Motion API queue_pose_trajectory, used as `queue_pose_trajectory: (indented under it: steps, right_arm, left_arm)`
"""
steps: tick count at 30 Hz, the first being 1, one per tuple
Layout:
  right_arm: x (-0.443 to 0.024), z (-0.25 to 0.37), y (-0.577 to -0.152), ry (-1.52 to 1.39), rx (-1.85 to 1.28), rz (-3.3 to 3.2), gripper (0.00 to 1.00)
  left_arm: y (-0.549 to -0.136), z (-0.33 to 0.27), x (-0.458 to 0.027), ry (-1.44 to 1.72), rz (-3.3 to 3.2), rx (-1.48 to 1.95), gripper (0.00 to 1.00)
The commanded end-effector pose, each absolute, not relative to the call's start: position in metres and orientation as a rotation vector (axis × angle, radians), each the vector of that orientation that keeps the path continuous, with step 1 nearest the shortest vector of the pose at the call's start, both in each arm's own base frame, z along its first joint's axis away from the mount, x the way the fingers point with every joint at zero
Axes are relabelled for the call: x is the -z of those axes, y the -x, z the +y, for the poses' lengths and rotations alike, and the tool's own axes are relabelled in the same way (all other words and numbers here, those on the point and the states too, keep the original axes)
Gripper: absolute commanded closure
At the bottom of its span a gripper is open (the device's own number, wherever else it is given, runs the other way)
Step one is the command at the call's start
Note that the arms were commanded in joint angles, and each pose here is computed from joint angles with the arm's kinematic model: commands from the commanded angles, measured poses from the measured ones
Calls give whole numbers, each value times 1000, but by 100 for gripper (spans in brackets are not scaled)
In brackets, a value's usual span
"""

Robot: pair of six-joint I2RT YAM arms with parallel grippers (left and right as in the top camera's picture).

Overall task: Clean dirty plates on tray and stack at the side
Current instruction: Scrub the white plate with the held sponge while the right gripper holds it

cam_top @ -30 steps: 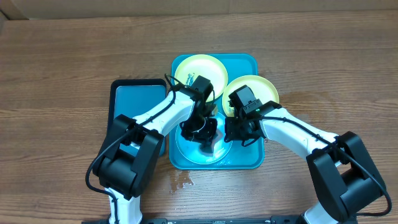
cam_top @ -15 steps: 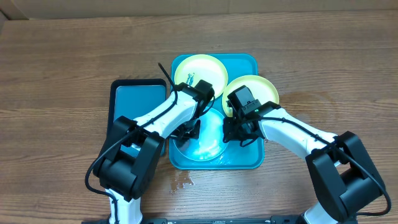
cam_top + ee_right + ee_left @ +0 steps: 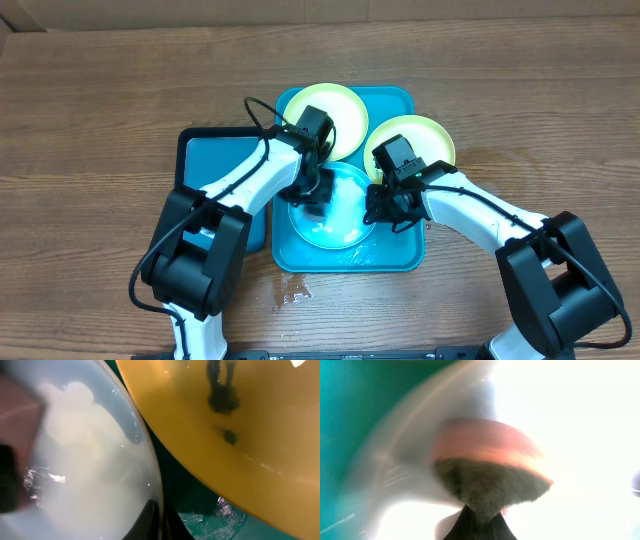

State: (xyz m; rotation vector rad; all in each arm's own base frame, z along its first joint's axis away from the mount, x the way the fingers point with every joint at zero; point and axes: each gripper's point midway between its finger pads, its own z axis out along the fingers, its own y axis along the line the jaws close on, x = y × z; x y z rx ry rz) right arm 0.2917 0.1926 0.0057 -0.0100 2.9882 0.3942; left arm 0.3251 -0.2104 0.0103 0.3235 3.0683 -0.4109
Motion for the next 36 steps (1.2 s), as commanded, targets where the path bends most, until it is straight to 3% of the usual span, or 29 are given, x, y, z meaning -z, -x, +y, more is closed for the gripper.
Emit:
queue_pose_trajectory:
  steps: [1,9,17,25,31,36]
  right_arm:
    - [8,182,-282,48,-306,3018,96]
    - [8,182,-282,48,-306,3018,96]
    - [8,182,-282,48,-305,3018,96]
    - [8,182,-282,48,-305,3018,96]
    - [8,182,-282,48,-305,3018,96]
    - [8,182,-282,49,-306,3018,96]
  left_arm:
    - [-285,-286,-28,-554,3020,1069,96]
    - [-275,-277,-13,-481,3131,889,96]
    - [-276,-173,10,-164,3318,60,96]
    - [-294,-103,-6,27,3132,-574,96]
    - [-305,-97,-26,247,3065,-483,96]
    - [-310,-121,-55,267,3091,-65,96]
